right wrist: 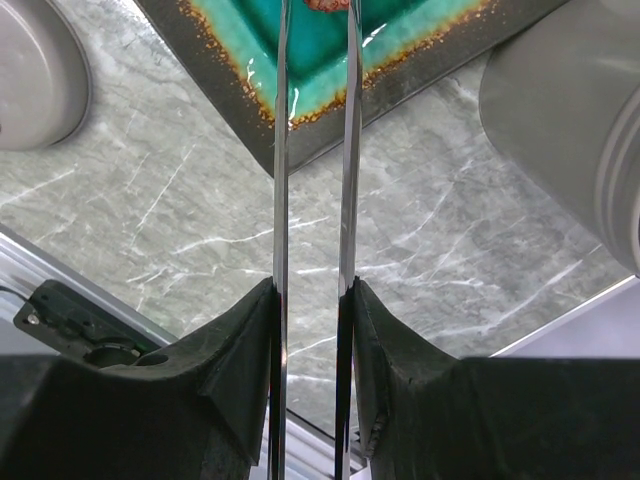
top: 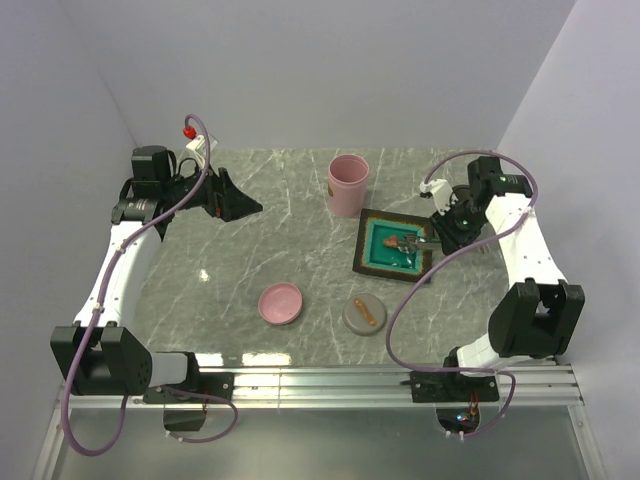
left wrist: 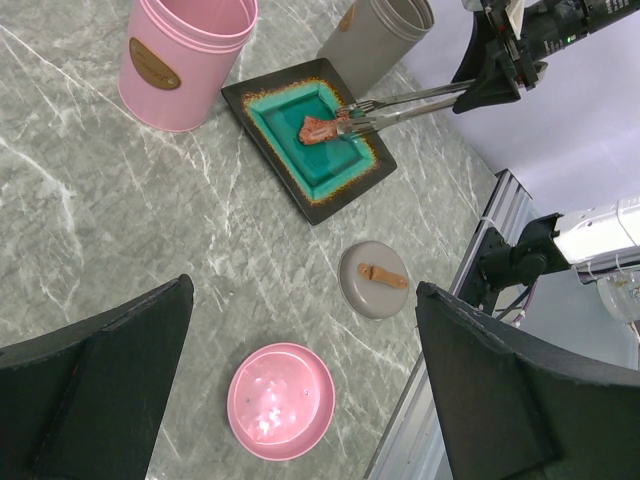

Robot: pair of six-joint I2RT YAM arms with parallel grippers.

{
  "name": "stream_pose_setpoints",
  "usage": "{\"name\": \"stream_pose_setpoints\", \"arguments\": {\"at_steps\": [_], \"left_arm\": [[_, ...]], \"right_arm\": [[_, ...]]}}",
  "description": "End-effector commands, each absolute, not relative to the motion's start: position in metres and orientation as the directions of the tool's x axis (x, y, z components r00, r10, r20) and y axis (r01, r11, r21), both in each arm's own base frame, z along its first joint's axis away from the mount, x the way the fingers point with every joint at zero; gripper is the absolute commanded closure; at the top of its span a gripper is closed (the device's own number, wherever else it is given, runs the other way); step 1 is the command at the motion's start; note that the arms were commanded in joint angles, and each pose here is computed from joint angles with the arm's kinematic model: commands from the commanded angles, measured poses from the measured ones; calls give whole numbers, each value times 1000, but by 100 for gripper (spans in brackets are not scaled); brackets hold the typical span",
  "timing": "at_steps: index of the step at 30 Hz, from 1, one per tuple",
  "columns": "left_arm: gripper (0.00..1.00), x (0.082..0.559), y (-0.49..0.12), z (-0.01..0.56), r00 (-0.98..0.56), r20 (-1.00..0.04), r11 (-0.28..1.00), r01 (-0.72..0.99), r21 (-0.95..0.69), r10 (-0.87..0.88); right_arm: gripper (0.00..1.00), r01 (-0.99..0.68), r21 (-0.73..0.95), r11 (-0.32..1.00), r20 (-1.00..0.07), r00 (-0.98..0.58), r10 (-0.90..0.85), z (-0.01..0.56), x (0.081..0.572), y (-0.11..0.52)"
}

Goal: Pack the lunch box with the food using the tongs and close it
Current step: Pick up the food using the clamp

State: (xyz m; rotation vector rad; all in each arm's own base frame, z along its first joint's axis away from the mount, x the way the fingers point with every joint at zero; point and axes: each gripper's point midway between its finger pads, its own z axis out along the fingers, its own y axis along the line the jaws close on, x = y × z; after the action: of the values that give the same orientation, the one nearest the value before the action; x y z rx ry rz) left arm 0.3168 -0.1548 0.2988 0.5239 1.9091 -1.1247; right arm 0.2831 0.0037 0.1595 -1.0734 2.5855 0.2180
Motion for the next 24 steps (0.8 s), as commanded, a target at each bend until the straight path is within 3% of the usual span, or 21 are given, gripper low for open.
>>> {"name": "stream_pose_setpoints", "arguments": {"at_steps": [1,24], "left_arm": [[1,312,-156,315,-513,-857,486,735,-472,-57],[1,312,-156,316,-513,-856,487,734,-474,-59]], "right_arm": [[74,-720,-36,693,-420,-618,-664,187,287,9],[76,-713,-85,696,-500,-574,-649,240,280,14]]}}
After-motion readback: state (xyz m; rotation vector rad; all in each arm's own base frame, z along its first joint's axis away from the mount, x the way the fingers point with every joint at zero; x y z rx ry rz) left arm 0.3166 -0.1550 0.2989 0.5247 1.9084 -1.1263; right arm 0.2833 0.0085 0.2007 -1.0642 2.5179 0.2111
